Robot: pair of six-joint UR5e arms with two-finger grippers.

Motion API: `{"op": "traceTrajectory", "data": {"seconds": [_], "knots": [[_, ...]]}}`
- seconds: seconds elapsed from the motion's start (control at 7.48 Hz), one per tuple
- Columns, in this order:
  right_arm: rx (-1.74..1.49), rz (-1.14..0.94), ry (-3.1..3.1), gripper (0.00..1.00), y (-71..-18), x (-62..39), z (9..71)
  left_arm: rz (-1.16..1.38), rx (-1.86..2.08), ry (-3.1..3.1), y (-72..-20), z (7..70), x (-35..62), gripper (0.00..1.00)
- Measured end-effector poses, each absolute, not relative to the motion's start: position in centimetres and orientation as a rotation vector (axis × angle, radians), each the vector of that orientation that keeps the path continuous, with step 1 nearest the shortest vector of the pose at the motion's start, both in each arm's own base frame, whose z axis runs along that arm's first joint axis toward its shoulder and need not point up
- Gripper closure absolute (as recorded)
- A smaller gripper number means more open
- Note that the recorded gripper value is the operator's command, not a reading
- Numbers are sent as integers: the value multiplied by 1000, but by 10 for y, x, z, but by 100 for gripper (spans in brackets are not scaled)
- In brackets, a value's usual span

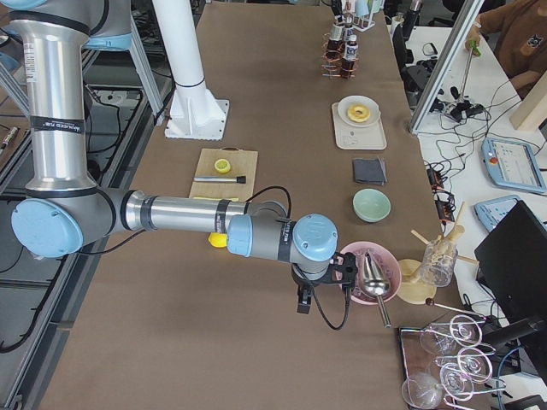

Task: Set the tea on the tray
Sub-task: 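Close the left gripper on the bottle cap and lift it from the rack, then carry the bottle with the left gripper toward the tray and lower it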

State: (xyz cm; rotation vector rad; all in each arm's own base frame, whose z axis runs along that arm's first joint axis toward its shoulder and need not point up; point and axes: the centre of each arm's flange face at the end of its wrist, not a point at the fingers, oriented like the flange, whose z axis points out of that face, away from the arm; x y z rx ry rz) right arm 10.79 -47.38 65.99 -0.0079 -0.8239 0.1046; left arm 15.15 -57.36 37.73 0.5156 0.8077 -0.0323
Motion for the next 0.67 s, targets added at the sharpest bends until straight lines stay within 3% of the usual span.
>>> {"op": "traceTrajectory", "data": {"seconds": [0.67], "knots": [[-13, 106, -824, 0, -472, 108, 663, -37, 517, 767, -554, 301, 98, 100]]}}
